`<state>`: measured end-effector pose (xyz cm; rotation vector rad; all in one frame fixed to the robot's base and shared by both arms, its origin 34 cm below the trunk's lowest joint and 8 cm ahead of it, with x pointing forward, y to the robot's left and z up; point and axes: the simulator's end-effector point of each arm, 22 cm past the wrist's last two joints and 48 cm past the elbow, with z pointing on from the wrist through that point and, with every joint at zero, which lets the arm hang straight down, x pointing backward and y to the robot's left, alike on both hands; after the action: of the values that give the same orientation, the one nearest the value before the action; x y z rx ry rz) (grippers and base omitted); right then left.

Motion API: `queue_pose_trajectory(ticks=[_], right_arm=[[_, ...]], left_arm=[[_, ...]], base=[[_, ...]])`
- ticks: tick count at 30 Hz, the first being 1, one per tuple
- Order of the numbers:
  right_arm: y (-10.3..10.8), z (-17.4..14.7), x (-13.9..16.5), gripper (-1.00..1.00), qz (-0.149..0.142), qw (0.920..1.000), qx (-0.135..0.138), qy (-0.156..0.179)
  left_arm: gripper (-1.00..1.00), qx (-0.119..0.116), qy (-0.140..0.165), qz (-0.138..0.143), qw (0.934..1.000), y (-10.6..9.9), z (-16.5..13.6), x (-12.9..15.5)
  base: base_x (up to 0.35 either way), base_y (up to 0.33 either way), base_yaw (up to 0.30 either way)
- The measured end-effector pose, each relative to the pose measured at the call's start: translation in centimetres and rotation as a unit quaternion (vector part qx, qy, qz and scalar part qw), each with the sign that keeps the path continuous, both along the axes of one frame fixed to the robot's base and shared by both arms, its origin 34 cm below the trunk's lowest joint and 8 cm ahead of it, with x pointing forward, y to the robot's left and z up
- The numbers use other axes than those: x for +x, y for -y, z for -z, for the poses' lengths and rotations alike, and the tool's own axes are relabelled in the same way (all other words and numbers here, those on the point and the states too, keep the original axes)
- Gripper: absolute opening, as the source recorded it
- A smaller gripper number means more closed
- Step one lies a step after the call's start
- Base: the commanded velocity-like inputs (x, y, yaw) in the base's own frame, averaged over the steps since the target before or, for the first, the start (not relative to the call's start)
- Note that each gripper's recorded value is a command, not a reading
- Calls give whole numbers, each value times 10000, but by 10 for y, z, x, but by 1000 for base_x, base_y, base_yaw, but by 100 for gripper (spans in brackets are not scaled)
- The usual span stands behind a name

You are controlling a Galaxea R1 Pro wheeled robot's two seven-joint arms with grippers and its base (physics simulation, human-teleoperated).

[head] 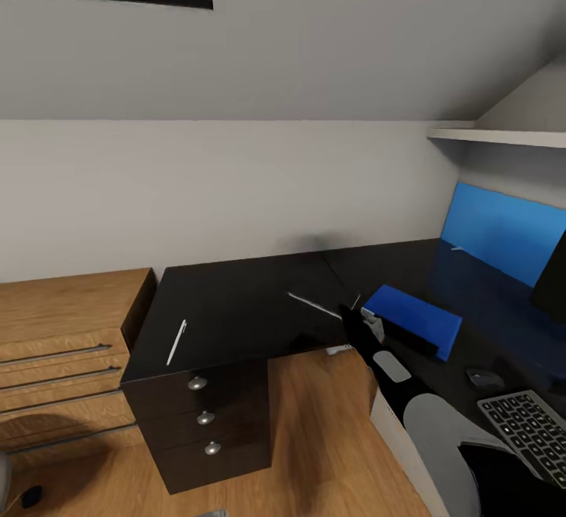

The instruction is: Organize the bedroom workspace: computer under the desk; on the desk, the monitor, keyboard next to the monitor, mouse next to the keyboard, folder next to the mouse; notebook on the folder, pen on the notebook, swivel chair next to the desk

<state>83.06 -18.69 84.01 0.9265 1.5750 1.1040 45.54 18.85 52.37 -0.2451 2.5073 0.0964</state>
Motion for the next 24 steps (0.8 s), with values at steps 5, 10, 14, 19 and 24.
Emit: queue_pose_trajectory(ticks=[5,10,14,19,24], right_arm=[[25,-6,4,-100,140,9998,-73,75],[53,-12,7,-100,286,9993,-184,145],[69,-15,8,-100,366,9988,-262,168],[74,-21,9,-100,414,9986,-223,250],[83,-27,11,-100,585,9978,6,315]], left_arm=[[100,-5,-4,8,10000,0,0,0],[100,-1,-25,4,10000,-1,2,-2],[100,9,-36,-8,10000,-2,2,-3],[100,6,-38,-21,10000,-3,2,-3],[100,7,-37,-25,10000,-4,2,-3]], base=[[0,0,0],[0,-32,0],[44,-240,0],[74,-292,0],[62,-266,0]])
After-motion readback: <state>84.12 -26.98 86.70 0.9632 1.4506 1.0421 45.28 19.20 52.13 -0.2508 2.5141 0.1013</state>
